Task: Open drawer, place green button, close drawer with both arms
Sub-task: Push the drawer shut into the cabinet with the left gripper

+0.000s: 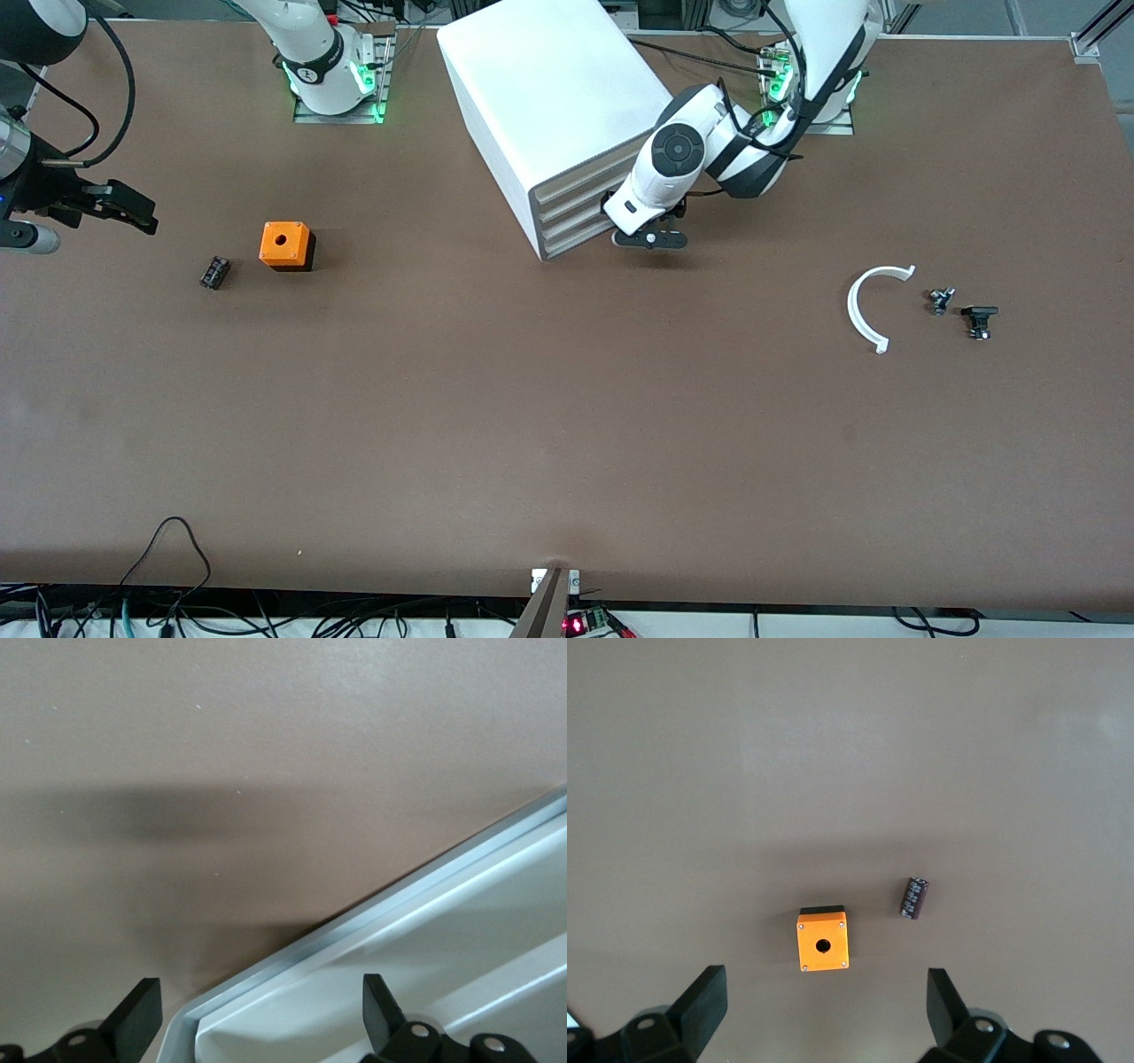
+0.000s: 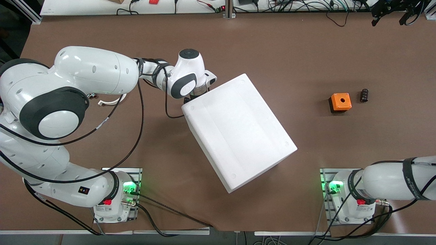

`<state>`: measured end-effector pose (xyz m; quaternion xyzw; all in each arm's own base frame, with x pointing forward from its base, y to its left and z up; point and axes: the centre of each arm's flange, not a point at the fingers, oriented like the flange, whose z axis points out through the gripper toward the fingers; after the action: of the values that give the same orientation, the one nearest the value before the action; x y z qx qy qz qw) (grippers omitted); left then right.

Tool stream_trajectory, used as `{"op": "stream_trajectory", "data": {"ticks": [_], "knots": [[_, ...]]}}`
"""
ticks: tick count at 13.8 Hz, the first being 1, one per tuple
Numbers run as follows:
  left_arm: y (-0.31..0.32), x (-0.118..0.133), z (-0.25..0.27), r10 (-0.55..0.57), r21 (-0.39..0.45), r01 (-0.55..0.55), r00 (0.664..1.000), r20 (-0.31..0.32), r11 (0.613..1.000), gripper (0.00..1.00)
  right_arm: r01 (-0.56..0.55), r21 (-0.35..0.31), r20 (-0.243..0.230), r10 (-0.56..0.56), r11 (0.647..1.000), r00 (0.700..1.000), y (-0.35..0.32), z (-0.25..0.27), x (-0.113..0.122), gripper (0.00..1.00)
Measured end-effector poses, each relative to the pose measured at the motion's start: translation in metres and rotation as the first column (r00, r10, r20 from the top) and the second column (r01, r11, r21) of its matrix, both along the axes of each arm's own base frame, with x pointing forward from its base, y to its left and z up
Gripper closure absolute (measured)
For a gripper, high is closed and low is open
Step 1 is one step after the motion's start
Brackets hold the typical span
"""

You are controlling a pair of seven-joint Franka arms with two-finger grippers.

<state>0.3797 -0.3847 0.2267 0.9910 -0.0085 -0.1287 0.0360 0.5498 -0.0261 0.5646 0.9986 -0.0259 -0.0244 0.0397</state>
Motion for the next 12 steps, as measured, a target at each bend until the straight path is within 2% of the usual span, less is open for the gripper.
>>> {"op": "stream_trajectory", "data": {"ticks": [5,8,10,12], "knots": [[0.001,0.003,0.006,0.004,-0.003,-0.004,1.000,0.011,1.000,0.00,-0.001,0.006,-0.003,0.001,1.000,1.000,-0.001,-0.004,-0.001,0.00],[0.003,0.006,0.009,0.011,-0.006,-0.011,1.000,0.019,1.000,0.00,-0.003,0.008,0.012,0.003,1.000,1.000,-0.002,-0.006,-0.006,0.00],[0.018,0.028,0.026,0.058,-0.022,-0.057,0.997,0.057,0.998,0.00,-0.003,0.009,0.016,0.003,1.000,1.000,-0.002,-0.008,-0.012,0.00],[0.051,0.069,0.060,0.148,-0.053,-0.142,0.981,0.125,0.988,0.00,-0.001,0.010,0.016,0.001,1.000,1.000,-0.003,-0.008,-0.015,0.00]]}}
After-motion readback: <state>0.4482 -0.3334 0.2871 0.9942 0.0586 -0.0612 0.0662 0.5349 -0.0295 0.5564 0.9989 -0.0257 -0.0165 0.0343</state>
